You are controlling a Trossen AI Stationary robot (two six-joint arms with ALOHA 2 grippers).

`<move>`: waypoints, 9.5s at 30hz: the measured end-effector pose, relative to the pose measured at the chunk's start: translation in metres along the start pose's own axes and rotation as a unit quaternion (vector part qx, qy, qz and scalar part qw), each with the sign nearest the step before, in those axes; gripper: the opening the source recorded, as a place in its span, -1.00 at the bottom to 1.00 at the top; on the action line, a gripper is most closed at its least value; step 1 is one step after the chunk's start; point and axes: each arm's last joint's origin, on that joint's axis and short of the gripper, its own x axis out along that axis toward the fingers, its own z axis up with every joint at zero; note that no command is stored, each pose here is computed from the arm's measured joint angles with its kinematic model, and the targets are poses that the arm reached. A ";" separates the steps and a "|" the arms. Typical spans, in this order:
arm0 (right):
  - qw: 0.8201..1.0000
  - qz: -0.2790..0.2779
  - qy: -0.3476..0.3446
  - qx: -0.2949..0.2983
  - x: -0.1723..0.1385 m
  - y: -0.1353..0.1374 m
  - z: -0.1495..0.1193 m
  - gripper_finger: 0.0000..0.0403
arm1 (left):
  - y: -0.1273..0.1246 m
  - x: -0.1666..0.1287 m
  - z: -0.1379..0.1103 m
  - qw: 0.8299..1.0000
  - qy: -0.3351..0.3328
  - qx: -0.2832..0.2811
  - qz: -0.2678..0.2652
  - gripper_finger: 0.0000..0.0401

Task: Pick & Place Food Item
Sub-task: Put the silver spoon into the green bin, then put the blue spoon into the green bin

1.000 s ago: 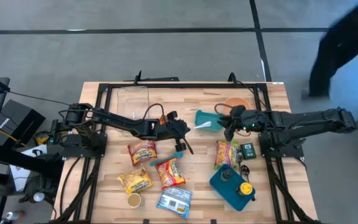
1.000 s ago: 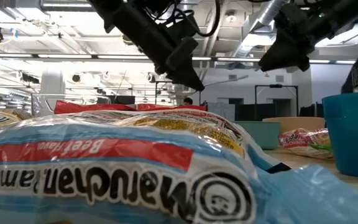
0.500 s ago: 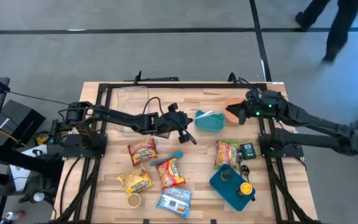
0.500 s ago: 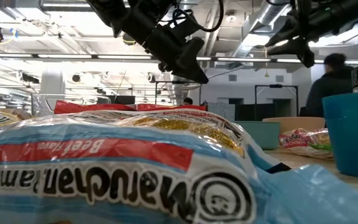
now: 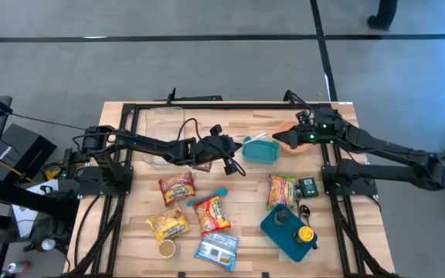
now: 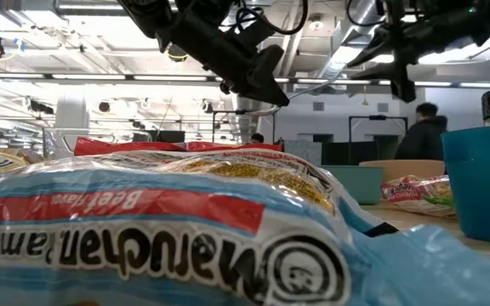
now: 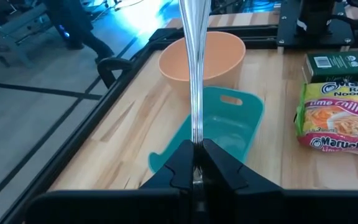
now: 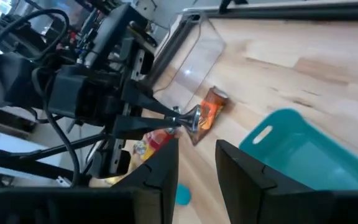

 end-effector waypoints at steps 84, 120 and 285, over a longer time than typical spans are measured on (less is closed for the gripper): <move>0.986 -0.140 -0.075 -0.047 -0.013 0.000 -0.012 -0.98 | 0.002 -0.003 0.008 1.000 -0.027 -0.002 0.002 -0.16; 0.959 -0.189 -0.191 0.083 0.013 -0.038 -0.102 -0.97 | 0.002 -0.003 0.010 0.999 -0.035 0.024 0.003 -0.26; 0.918 -0.239 -0.076 -0.307 0.031 0.010 -0.078 -0.72 | -0.075 -0.051 -0.087 0.937 0.301 0.013 -0.177 -0.26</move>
